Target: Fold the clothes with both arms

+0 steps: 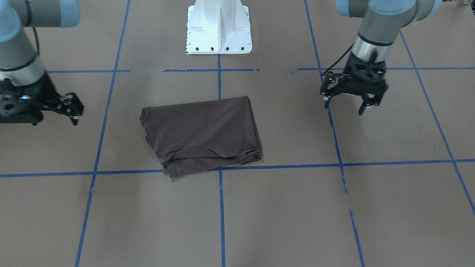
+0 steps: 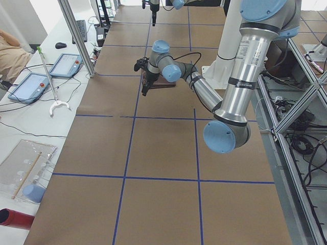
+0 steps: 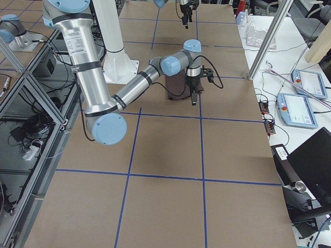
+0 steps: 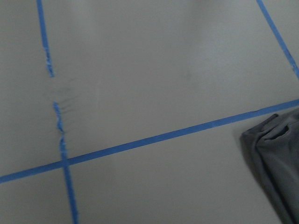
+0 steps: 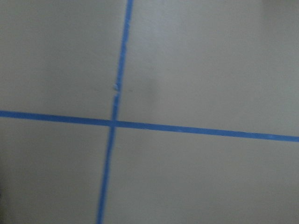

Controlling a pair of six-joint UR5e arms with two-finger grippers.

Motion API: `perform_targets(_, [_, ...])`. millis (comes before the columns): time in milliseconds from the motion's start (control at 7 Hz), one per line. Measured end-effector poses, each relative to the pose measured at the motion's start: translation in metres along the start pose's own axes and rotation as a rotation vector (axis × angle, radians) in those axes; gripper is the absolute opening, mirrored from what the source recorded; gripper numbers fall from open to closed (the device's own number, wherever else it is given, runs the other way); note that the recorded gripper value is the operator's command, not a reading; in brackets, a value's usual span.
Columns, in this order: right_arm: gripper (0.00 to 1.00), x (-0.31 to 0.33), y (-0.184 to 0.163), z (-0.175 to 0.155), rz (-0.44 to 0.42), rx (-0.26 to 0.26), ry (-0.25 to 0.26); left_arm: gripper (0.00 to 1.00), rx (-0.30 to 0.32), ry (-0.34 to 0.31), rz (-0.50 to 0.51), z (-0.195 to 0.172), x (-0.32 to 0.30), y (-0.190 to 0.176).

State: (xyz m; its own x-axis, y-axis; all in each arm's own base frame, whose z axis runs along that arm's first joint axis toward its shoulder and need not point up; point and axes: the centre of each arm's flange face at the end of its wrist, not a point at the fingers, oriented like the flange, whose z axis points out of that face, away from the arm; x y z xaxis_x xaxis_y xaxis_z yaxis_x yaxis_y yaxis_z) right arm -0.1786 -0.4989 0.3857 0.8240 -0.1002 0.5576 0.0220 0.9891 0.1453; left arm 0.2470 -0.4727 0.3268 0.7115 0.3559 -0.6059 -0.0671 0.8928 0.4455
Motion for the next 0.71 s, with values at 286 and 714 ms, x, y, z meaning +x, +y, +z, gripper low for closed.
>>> perform_targets(286, [1.0, 0.163, 0.051, 0.008, -0.076, -0.085, 0.029, 1.0, -0.078, 0.004, -0.08, -0.019, -0.112, 0.03])
perform_targets(714, [1.0, 0.292, 0.109, 0.041, 0.076, -0.176, -0.01, 1.0, -0.139, -0.01, -0.293, -0.021, -0.236, 0.068])
